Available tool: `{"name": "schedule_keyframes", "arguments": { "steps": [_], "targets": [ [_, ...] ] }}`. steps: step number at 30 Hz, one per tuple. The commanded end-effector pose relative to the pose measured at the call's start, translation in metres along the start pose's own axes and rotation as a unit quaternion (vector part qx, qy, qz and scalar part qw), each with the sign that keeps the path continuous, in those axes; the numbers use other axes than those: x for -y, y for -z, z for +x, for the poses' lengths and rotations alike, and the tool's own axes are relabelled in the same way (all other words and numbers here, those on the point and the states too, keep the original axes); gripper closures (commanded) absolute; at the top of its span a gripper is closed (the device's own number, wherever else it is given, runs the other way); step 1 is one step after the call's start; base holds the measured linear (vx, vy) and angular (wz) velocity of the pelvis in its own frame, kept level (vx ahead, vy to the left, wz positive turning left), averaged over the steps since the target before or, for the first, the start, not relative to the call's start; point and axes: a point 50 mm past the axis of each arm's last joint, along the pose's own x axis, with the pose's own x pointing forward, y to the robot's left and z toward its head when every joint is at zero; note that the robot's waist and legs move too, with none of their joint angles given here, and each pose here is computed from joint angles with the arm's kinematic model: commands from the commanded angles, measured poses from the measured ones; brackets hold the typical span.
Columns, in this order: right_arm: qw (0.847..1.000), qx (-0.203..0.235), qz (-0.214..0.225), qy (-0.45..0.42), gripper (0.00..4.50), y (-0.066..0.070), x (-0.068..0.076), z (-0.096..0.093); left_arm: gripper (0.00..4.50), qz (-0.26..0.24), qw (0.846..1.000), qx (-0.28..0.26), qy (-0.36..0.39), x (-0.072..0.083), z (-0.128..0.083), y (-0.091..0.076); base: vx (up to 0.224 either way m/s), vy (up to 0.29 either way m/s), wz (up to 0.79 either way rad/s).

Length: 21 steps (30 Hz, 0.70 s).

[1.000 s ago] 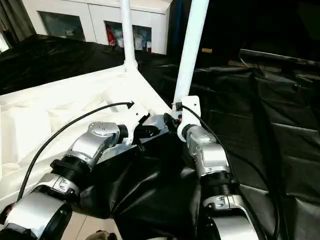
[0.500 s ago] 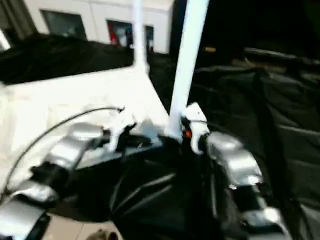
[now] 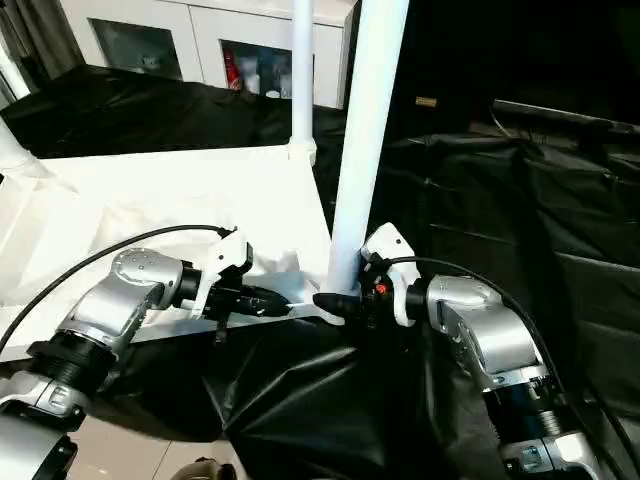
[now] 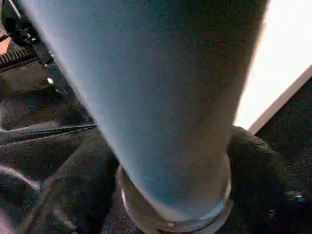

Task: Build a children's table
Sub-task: Rotate leg to tighten

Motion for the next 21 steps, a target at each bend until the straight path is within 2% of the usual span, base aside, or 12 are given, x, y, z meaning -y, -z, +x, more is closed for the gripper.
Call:
{"name": "schedule_keyframes", "arguments": {
  "steps": [1, 3, 6, 7, 8, 9, 10, 13, 15, 16, 18, 21],
  "targets": [
    [0.999, 0.009, -0.009, -0.038, 1.44, -0.005, -0.013, 0.010, 4.50, 0.042, 0.997, 0.034, 0.052, 0.009, 0.014, -0.022, 0.000, 0.000, 0.00],
    [0.999, 0.009, -0.007, -0.038, 1.70, -0.004, -0.015, 0.013, 4.50, 0.041, 0.997, 0.035, 0.049, 0.009, 0.015, -0.022, 0.000, 0.000, 0.00],
    [0.999, 0.010, -0.005, -0.030, 1.78, -0.003, -0.015, 0.015, 4.50, 0.040, 0.998, 0.036, 0.041, 0.008, 0.016, -0.023, 0.000, 0.000, 0.00],
    [1.000, 0.016, -0.005, -0.006, 1.78, -0.003, -0.013, 0.019, 4.50, 0.038, 0.998, 0.038, 0.021, 0.004, 0.019, -0.025, 0.000, 0.000, 0.00],
    [0.996, 0.026, 0.022, 0.077, 1.79, -0.002, -0.003, 0.032, 4.50, 0.026, 0.998, 0.041, -0.035, -0.006, 0.027, -0.030, 0.000, 0.000, 0.00],
    [0.996, 0.026, 0.022, 0.077, 1.79, -0.002, -0.003, 0.032, 4.50, 0.026, 0.998, 0.041, -0.035, -0.006, 0.027, -0.030, 0.000, 0.000, 0.00],
    [0.992, 0.029, 0.034, 0.117, 1.80, -0.001, 0.001, 0.038, 4.50, 0.018, 0.997, 0.041, -0.059, -0.010, 0.031, -0.032, 0.000, 0.000, 0.00],
    [0.964, 0.035, 0.117, 0.236, 1.83, 0.000, 0.012, 0.061, 4.50, -0.008, 0.991, 0.046, -0.124, -0.020, 0.050, -0.042, 0.000, 0.000, 0.00],
    [0.953, 0.041, 0.142, 0.266, 1.83, -0.004, 0.012, 0.070, 4.50, -0.016, 0.988, 0.054, -0.143, -0.021, 0.059, -0.048, 0.000, 0.000, 0.00],
    [0.953, 0.041, 0.142, 0.266, 1.83, -0.004, 0.012, 0.070, 4.50, -0.016, 0.988, 0.054, -0.143, -0.021, 0.059, -0.048, 0.000, 0.000, 0.00],
    [0.949, 0.059, 0.146, 0.272, 1.84, -0.017, 0.007, 0.084, 4.50, -0.017, 0.986, 0.063, -0.153, -0.020, 0.070, -0.055, 0.000, 0.000, 0.00],
    [0.950, 0.065, 0.137, 0.273, 1.84, -0.024, 0.005, 0.091, 4.50, -0.015, 0.986, 0.068, -0.152, -0.019, 0.075, -0.056, 0.000, 0.000, 0.00]
  ]
}}
